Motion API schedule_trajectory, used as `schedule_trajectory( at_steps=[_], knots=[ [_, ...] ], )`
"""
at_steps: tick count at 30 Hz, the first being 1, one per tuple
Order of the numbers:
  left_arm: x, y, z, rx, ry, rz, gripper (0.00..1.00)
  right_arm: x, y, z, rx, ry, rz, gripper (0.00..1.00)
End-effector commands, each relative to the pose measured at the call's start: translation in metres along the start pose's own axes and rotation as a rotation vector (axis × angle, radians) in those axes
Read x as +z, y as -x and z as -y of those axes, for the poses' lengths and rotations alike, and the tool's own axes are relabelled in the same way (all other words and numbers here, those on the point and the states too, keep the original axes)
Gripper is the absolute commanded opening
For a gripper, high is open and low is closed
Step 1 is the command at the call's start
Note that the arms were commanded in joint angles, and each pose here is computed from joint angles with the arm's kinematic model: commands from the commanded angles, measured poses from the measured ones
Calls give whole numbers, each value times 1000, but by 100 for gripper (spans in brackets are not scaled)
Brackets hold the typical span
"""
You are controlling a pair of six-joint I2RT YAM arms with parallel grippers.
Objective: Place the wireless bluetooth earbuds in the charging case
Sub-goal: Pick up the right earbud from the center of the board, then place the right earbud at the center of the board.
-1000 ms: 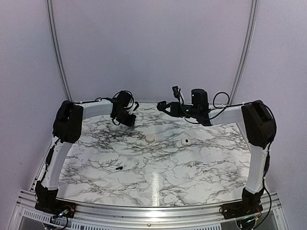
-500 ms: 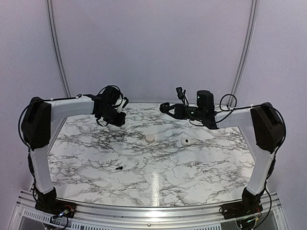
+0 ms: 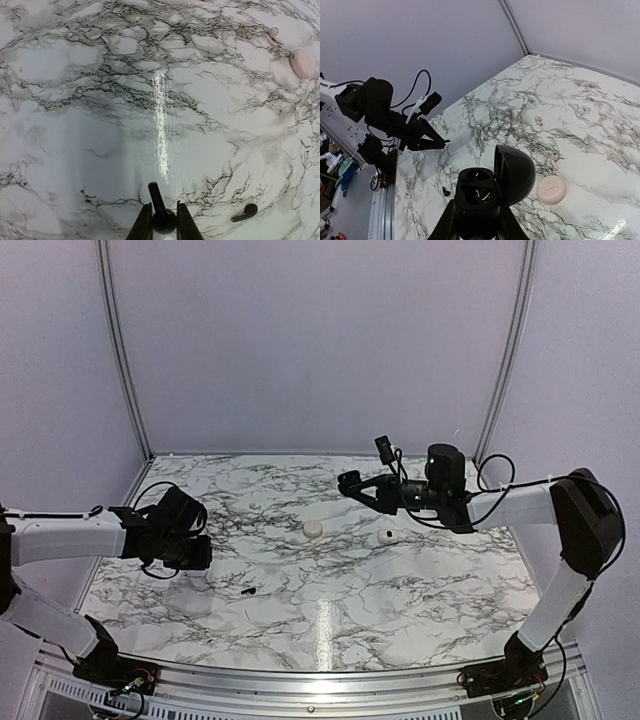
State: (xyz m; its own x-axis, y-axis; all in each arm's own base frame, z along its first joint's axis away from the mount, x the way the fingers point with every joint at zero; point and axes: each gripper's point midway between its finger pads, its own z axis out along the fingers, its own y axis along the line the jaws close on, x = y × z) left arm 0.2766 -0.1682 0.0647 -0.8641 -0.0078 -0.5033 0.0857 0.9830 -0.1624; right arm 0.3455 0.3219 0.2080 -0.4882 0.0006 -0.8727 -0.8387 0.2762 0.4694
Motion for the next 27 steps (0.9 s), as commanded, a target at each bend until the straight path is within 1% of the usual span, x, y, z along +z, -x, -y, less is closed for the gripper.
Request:
schedule_trajectory(
  at_steps=[1, 5, 10, 18, 22, 24, 27],
  knots=[
    [-9, -9, -13, -194, 48, 84, 3, -1, 3, -63, -274, 143, 15, 0],
    [-6, -33, -20, -267, 87, 70, 3, -6, -7, -89, -345, 197, 6, 0],
    [4, -59, -25, -364, 136, 39, 2, -14, -7, -101, -340, 216, 10, 0],
    [12, -71, -19, -480, 141, 34, 3, -22, -9, -108, -340, 214, 7, 0],
    [20, -76, -13, -523, 133, 4, 3, -23, -11, -109, -333, 211, 7, 0],
    [21, -75, -11, -542, 125, 3, 8, -24, -12, -109, -333, 208, 7, 0],
    [20, -69, -5, -565, 108, 13, 20, -24, -12, -108, -337, 201, 7, 0]
  ],
)
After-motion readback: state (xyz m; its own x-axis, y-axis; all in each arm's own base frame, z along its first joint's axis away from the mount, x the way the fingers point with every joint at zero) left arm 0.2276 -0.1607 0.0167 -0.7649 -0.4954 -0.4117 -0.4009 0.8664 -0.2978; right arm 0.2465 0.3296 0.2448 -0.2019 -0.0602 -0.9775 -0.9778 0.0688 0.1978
